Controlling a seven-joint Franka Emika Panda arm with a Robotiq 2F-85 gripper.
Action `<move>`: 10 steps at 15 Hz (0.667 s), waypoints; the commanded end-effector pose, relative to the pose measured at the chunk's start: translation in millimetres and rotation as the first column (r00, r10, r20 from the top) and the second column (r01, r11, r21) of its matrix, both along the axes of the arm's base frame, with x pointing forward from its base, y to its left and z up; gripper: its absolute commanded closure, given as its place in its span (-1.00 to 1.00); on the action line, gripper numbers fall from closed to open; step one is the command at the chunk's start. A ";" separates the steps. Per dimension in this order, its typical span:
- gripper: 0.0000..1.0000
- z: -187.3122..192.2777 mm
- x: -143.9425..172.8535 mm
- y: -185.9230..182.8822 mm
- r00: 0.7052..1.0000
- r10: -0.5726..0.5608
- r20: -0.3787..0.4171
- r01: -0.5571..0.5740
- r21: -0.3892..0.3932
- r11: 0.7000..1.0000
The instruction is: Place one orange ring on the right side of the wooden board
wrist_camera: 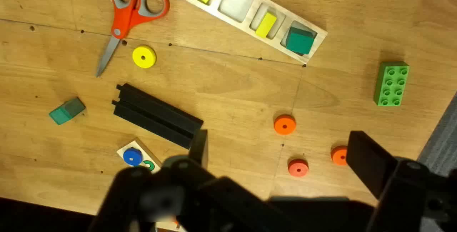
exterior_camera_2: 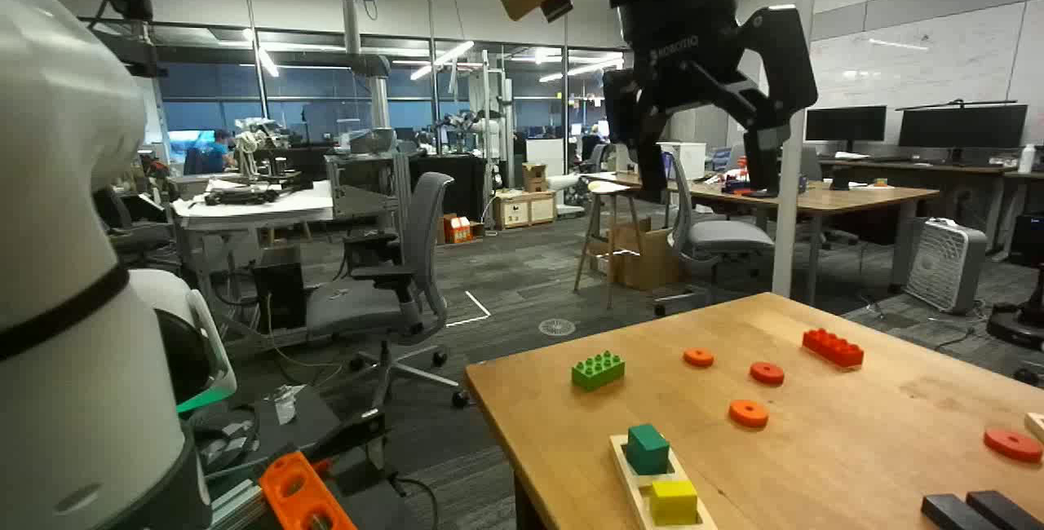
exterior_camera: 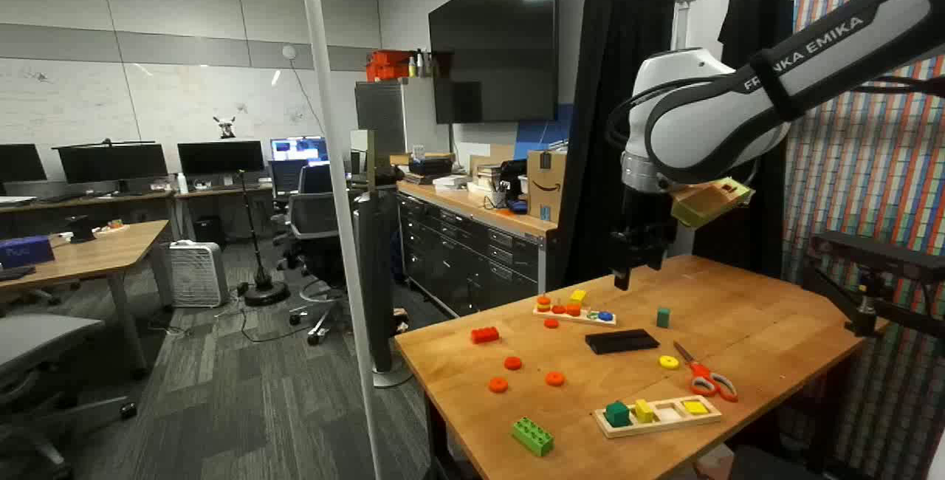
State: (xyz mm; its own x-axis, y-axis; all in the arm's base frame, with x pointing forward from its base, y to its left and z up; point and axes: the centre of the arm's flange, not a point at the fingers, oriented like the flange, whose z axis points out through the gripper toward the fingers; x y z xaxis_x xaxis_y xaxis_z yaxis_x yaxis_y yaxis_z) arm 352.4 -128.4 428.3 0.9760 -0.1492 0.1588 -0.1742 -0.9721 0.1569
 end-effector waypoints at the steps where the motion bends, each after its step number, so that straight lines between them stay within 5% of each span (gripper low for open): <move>1: -1.00 1.6 0.5 -0.3 1.000 0.000 0.003 0.000 -0.001 1.000; 10: -1.00 -20.0 14.2 -1.9 1.000 0.010 -0.005 -0.010 0.017 1.000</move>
